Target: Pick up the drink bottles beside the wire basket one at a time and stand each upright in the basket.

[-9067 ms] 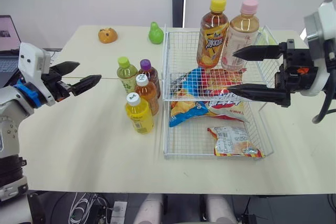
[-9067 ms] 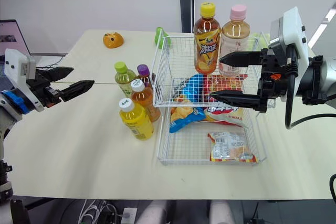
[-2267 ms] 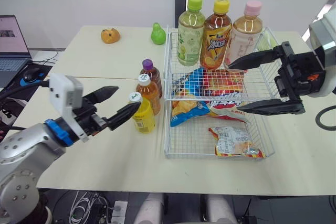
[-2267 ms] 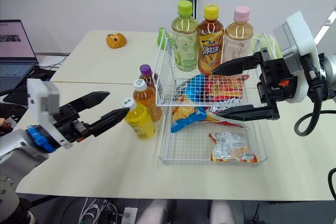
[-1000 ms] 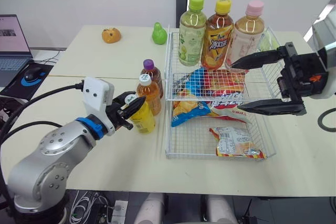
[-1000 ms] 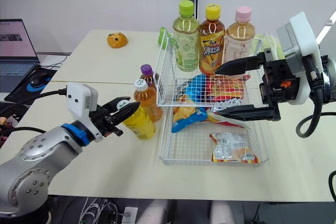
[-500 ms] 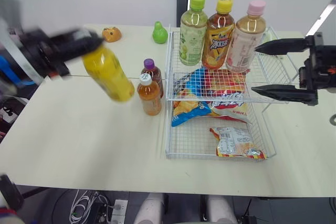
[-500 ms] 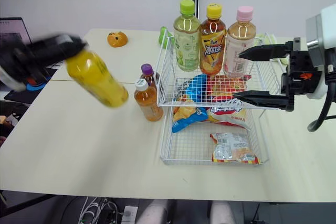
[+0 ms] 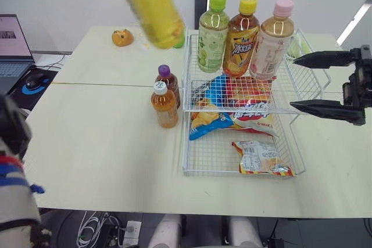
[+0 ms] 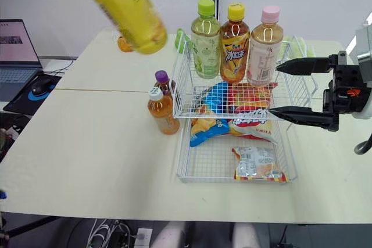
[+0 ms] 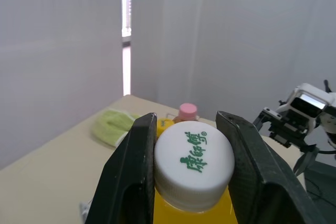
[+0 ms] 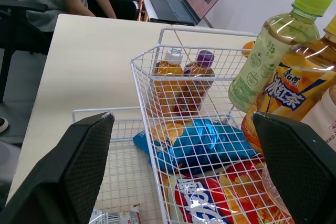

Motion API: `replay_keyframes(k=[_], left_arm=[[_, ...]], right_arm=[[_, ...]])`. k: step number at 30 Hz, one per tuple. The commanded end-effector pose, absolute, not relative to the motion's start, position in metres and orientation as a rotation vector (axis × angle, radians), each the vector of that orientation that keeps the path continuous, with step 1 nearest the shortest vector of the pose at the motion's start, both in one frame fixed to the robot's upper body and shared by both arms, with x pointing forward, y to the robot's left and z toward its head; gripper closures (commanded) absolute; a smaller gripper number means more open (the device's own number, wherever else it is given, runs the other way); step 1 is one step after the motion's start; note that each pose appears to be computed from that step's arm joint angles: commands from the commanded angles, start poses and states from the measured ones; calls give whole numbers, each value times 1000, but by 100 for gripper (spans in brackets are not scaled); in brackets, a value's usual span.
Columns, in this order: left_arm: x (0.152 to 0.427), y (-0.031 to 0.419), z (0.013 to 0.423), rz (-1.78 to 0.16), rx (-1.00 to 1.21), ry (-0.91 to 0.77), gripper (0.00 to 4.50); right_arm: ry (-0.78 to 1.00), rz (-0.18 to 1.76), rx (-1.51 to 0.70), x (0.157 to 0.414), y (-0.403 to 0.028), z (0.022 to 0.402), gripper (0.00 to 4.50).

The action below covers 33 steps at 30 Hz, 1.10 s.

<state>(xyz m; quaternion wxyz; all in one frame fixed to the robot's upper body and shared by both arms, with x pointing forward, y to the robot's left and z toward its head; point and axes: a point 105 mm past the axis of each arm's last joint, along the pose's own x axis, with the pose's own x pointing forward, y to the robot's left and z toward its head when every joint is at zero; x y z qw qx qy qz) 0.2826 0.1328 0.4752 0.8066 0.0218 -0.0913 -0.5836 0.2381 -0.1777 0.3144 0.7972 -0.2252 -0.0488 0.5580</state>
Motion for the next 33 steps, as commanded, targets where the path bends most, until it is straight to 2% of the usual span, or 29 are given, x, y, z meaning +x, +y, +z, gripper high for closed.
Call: replay_keyframes(k=[1, 11, 18, 24, 29, 33], left_arm=[[276, 111, 490, -1348, 106, -253, 313], [301, 20, 440, -1569, 261, -183, 313], [317, -27, 401, -1595, 357, -209, 313], [321, -50, 389, -1622, 317, -206, 313], [331, -60, 384, -1605, 294, -184, 313], [329, -63, 385, -1657, 237, -151, 313]], right_arm=[[-151, 1162, -520, 231, -180, 327, 0], [-127, 1051, -513, 224, -200, 330, 0], [-131, 1008, -500, 215, -201, 327, 0], [-131, 989, -497, 211, -200, 327, 0], [-126, 979, -494, 209, -200, 327, 0], [-123, 971, -496, 208, -200, 327, 0]])
